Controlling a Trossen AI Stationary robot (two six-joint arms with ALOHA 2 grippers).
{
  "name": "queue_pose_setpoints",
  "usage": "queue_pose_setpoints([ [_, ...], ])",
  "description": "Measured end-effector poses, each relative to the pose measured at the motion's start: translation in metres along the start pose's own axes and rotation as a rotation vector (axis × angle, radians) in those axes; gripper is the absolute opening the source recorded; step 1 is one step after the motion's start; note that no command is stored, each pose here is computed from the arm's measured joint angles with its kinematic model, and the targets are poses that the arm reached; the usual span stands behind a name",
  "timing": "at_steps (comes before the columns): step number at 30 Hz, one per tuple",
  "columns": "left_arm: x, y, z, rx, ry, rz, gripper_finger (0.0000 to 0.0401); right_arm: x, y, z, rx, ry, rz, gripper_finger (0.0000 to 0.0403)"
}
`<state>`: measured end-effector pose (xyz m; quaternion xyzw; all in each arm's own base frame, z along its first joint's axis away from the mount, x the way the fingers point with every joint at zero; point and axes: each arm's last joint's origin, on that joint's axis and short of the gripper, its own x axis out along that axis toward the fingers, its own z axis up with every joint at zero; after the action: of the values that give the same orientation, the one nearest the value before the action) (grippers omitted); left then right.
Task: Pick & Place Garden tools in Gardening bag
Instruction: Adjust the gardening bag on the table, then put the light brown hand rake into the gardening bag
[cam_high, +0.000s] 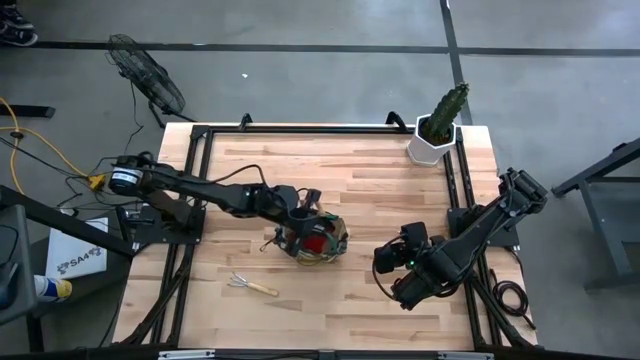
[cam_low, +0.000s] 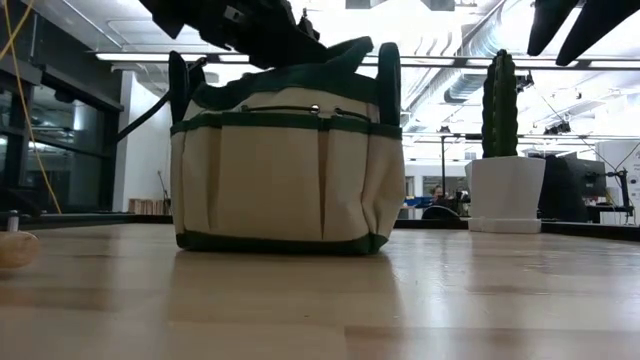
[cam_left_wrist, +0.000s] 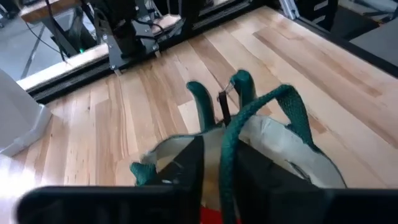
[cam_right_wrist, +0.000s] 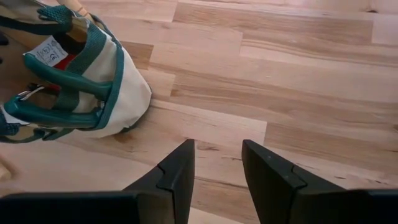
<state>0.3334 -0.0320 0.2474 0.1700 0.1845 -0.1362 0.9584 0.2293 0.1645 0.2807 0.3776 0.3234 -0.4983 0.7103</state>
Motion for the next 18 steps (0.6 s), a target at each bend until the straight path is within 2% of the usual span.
queue_pose_setpoints([
  [5,-0.009,0.001,0.005,0.011,0.002,0.008,0.0130,0.000,0.000,0.000,0.001,0.003,0.000,0.0126],
  [9,-0.022,0.001,0.010,0.012,0.004,0.008,0.0168,0.000,0.000,0.000,0.001,0.003,0.000,0.0126],
  [14,-0.038,0.000,0.014,0.010,0.028,-0.006,0.0190,0.000,0.000,0.000,0.003,0.003,-0.001,0.0126],
  [18,-0.048,0.001,0.018,0.010,0.040,0.026,0.0192,0.000,0.000,0.000,0.008,0.003,0.000,0.0126],
])
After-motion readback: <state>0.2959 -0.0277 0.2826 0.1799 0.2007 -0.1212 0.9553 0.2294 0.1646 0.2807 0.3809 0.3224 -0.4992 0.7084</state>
